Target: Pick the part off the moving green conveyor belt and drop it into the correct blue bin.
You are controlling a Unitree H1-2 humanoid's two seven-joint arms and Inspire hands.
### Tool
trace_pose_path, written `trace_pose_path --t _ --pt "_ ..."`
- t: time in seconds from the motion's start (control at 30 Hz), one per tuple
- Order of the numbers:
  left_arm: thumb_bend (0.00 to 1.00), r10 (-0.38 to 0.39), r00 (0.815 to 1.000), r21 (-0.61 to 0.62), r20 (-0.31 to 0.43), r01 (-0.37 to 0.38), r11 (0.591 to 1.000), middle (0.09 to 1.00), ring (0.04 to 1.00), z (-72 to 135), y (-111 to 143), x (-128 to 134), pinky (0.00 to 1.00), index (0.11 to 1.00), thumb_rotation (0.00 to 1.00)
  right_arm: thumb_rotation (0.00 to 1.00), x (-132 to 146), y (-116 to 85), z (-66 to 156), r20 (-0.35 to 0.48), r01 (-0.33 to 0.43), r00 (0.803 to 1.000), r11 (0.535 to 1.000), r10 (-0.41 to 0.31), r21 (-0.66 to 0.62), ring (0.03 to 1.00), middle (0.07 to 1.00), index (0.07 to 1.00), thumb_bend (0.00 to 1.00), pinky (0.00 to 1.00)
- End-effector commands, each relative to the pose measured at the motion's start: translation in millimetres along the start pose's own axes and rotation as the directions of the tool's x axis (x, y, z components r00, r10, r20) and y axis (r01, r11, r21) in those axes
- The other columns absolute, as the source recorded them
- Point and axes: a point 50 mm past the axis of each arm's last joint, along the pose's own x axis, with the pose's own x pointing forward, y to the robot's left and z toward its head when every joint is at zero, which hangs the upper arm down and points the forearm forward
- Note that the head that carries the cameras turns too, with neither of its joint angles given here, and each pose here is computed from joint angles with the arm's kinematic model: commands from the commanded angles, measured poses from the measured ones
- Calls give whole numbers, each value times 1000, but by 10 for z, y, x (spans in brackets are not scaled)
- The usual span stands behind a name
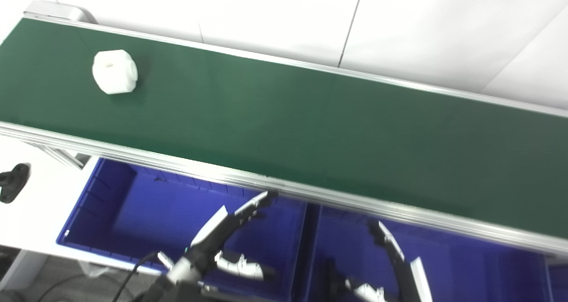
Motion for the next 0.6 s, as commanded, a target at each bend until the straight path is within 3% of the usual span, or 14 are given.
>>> trace_pose_path --t 0.0,0.2,0.3,0.47,0.57 --pt "811 7 999 -14 48 -6 1000 967 929 44 -47 50 829 921 298 602 -17 -93 11 46 12 999 1000 -13 18 871 896 915 734 833" --pt "816 6 999 -23 36 -6 1000 934 895 -6 -85 94 793 884 266 545 -33 -82 -20 20 18 1000 999 -19 43 921 931 950 702 909" --pt "820 4 999 -26 33 -4 1000 931 891 -21 -79 97 781 881 260 534 -5 -58 -41 17 38 999 998 -39 42 879 902 927 735 821" --pt "821 7 999 -9 33 -7 1000 922 888 -32 -67 119 781 869 266 556 8 -35 -67 4 34 999 998 -34 55 861 899 921 767 781" --pt "821 7 999 -5 33 -7 1000 920 880 -37 -70 125 773 865 279 528 -6 -46 -59 6 26 1000 998 -26 53 910 916 938 712 907"
